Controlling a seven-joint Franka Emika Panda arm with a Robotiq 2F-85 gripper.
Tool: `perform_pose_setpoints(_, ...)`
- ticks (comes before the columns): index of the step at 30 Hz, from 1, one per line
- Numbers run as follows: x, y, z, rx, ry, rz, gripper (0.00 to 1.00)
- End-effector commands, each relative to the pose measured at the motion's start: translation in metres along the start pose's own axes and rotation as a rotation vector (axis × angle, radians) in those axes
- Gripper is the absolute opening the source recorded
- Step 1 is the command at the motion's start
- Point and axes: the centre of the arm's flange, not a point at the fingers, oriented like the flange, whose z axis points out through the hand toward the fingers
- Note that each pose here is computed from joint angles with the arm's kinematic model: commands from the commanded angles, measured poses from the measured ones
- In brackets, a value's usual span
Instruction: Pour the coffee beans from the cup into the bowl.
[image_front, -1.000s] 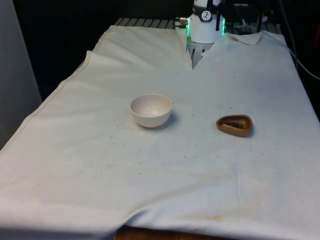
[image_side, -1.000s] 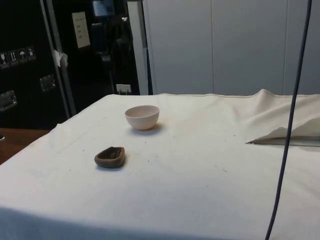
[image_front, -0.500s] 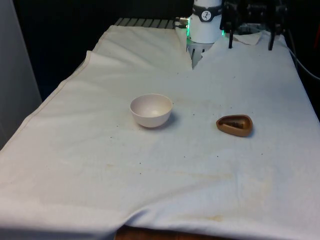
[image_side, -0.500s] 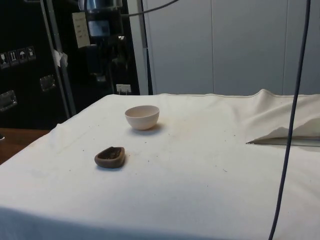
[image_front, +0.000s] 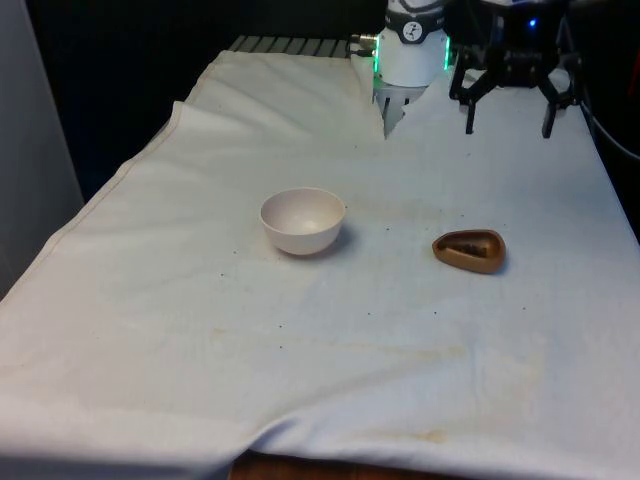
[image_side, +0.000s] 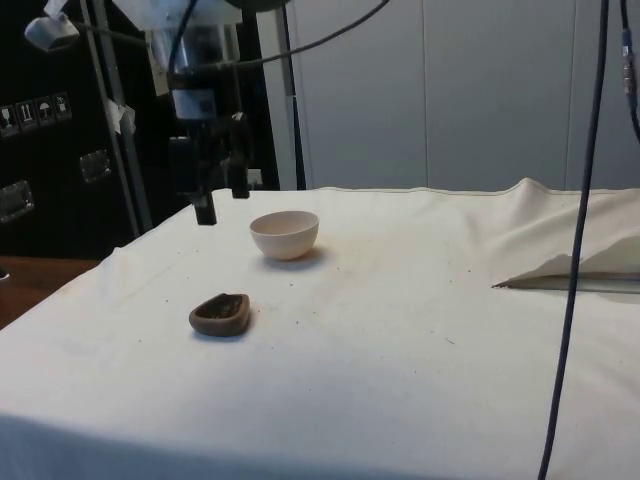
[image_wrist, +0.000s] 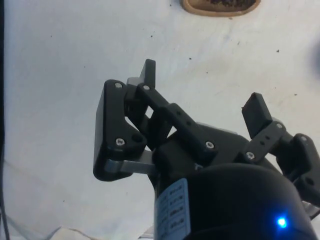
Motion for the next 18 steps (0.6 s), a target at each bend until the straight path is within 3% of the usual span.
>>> perform_pose_setpoints(1,0.000,-0.002,0.004,-0.007,0.013,-0.007,1.00)
perform_pose_setpoints(3,0.000,-0.002,0.008,-0.007,0.004,-0.015,1.00)
perform_pose_setpoints(9,0.003,-0.010,0.024,-0.031,0.024,-0.046,1.00)
perform_pose_setpoints(11,0.002,-0.010,0.025,-0.028,0.018,-0.052,1.00)
perform_pose_setpoints(18,0.006,-0.022,0.041,-0.066,0.044,-0.073,1.00)
